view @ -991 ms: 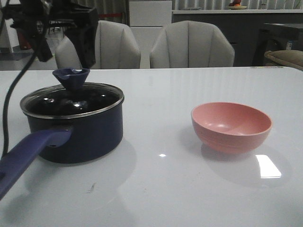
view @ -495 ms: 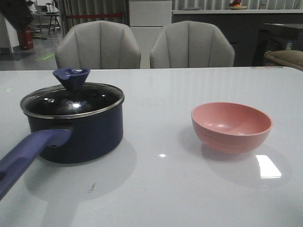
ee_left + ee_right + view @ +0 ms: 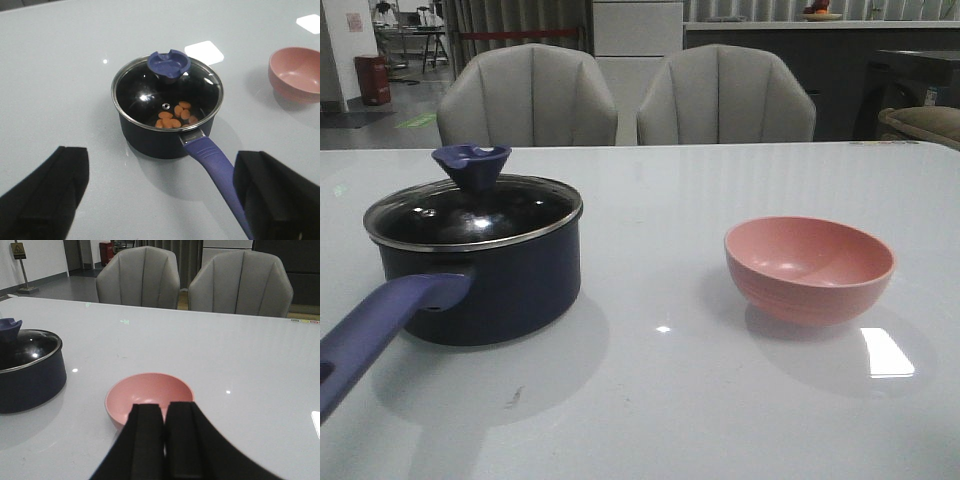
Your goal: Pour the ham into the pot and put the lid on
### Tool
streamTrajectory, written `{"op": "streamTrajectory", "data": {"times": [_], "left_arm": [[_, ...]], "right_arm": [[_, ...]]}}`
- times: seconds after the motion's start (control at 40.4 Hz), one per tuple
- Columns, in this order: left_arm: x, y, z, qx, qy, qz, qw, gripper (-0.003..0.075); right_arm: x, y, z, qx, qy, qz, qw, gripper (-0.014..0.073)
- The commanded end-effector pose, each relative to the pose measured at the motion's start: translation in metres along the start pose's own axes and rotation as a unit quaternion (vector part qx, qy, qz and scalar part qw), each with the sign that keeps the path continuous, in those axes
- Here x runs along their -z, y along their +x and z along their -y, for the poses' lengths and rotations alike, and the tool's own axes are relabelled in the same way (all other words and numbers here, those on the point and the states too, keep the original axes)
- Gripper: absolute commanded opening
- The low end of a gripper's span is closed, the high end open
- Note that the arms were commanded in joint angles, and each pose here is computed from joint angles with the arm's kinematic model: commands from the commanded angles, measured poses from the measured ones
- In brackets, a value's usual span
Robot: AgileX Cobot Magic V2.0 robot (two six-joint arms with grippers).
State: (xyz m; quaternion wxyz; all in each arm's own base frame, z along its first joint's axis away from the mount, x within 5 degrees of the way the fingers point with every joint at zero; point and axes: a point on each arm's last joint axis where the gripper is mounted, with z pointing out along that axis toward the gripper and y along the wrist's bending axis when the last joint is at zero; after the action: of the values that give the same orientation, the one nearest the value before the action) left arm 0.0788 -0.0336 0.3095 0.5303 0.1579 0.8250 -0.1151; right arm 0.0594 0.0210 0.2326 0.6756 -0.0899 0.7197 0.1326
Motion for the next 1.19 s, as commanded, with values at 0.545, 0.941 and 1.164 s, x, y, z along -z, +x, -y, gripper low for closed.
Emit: {"op": "streamTrajectory", "data": {"times": [0.545,0.941,1.164], "left_arm": [[0.027,0.031,0.0,0.01,0.014,0.111,0.994,0.0133],[0.025,0.033,0.0,0.01,0.014,0.109,0.994,0.0133],[0.009,0.055,-0.008,0.013,-0.056,0.152,0.987,0.0133]], "right_arm": [[0.001,-0.015,0.001,0.002,0.008,0.044,0.999,0.0158],[0.001,-0.015,0.001,0.002,0.008,0.044,0.999,0.0158],[0.001,-0.015,0.001,0.002,0.008,0.044,0.999,0.0158]]}}
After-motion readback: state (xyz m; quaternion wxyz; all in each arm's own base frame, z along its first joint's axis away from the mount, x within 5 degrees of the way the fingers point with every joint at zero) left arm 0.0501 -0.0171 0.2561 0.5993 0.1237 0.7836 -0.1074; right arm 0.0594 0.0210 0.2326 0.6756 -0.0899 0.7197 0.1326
